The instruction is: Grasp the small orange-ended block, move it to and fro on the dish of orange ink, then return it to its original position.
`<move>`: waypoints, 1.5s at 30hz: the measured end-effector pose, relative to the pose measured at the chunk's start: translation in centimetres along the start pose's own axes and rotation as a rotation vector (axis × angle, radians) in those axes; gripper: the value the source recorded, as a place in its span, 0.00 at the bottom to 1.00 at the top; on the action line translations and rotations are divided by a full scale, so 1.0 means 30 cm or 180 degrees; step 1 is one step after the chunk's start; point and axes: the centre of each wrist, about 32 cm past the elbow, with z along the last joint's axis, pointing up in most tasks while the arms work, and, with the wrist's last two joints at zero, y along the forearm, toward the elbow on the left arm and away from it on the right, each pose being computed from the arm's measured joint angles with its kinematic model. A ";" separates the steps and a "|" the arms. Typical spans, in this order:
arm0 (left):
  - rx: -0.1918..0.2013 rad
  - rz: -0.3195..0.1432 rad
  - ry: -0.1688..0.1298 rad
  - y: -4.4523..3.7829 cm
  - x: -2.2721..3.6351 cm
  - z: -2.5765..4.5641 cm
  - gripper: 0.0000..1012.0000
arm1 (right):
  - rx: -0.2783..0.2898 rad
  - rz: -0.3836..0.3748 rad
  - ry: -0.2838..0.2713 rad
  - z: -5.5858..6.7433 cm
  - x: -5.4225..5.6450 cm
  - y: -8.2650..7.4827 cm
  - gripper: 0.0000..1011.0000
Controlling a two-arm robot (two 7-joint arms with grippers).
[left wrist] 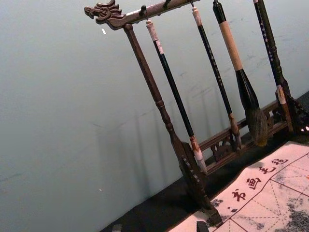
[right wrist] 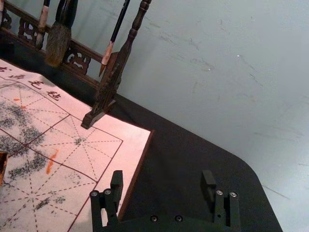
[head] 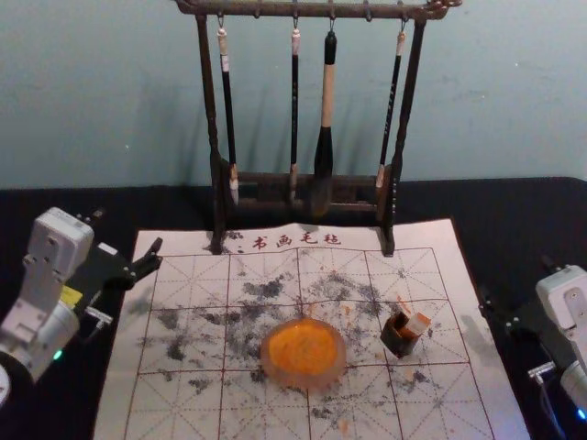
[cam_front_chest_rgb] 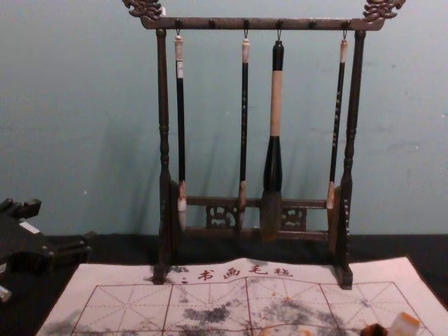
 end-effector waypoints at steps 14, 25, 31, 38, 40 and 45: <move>0.0000 0.0000 0.0000 0.000 0.000 0.000 0.99 | 0.0000 0.0000 0.0000 0.000 0.000 0.000 0.99; -0.0001 0.0000 0.0000 0.000 0.000 0.000 0.99 | 0.0000 0.0000 0.0000 0.000 0.000 0.000 0.99; 0.0000 0.0000 0.0000 0.000 0.000 0.000 0.99 | 0.0000 0.0000 0.0000 0.000 0.000 0.000 0.99; 0.0000 0.0000 0.0000 0.000 0.000 0.000 0.99 | 0.0000 0.0000 0.0000 0.000 0.000 0.000 0.99; 0.0000 0.0000 0.0000 0.000 0.000 0.000 0.99 | 0.0000 0.0000 0.0000 0.000 0.000 0.000 0.99; 0.0000 0.0000 0.0000 0.000 0.000 0.000 0.99 | 0.0000 0.0000 0.0000 0.000 0.000 0.000 0.99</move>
